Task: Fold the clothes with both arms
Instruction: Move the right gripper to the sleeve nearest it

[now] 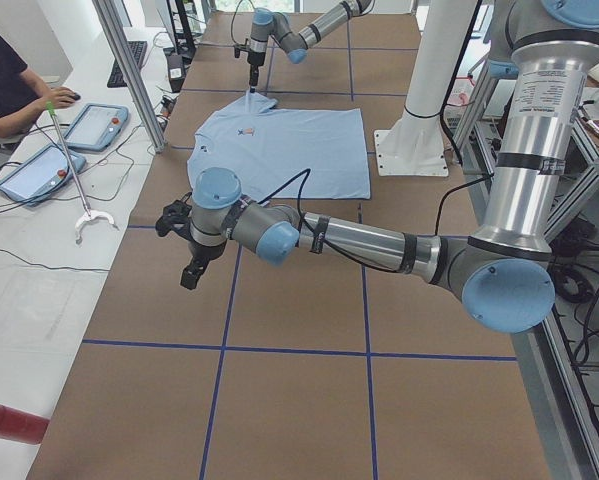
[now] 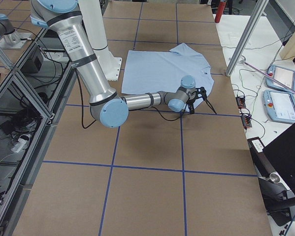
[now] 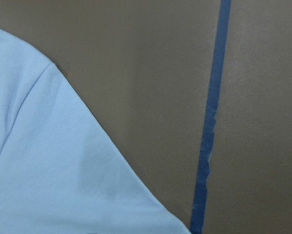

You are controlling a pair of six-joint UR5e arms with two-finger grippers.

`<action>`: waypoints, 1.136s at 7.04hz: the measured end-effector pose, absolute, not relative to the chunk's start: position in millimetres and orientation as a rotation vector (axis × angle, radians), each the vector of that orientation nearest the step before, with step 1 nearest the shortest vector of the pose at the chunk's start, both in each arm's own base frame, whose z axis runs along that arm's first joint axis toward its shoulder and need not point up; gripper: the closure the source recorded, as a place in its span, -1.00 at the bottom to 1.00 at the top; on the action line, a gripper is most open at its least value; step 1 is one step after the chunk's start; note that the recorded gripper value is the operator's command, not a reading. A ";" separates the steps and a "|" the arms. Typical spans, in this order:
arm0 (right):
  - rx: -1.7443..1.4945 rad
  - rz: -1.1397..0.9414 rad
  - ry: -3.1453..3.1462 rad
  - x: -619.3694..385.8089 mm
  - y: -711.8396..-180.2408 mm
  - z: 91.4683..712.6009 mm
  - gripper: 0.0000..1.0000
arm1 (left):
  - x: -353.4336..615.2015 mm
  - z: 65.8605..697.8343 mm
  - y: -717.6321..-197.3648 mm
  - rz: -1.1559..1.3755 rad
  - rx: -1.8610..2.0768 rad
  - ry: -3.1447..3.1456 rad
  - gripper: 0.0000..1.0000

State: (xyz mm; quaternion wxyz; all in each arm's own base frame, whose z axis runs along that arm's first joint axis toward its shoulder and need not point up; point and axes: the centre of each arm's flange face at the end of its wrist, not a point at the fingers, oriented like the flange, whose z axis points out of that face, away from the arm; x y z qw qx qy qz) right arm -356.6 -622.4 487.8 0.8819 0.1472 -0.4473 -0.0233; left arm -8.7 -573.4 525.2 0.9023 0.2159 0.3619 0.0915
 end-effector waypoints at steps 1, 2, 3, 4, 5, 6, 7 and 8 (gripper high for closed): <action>0.297 -0.051 -0.924 -359.1 -621.6 491.3 -0.11 | -9.0 525.9 -573.1 0.188 0.445 0.748 -1.00; 0.293 -0.050 -0.920 -358.7 -622.5 492.4 0.09 | -9.1 527.1 -572.6 0.188 0.444 0.748 -1.00; 0.292 -0.047 -0.918 -356.7 -624.3 492.1 0.50 | -9.1 529.2 -572.6 0.187 0.440 0.748 -1.00; 0.291 -0.046 -0.914 -354.4 -626.2 492.2 0.94 | -9.1 532.0 -572.9 0.186 0.436 0.748 -1.00; 0.289 -0.046 -0.909 -353.4 -628.7 490.6 1.00 | -9.0 534.0 -573.2 0.186 0.433 0.748 -1.00; 0.284 -0.046 -0.902 -354.4 -631.9 486.1 1.00 | -8.9 534.8 -573.2 0.186 0.431 0.749 -0.99; 0.283 -0.046 -0.900 -356.2 -634.7 478.7 1.00 | -8.0 534.6 -572.7 0.189 0.428 0.761 -0.99; 0.293 -0.049 -0.909 -357.4 -636.8 465.9 1.00 | -6.3 534.0 -571.2 0.195 0.422 0.786 -0.99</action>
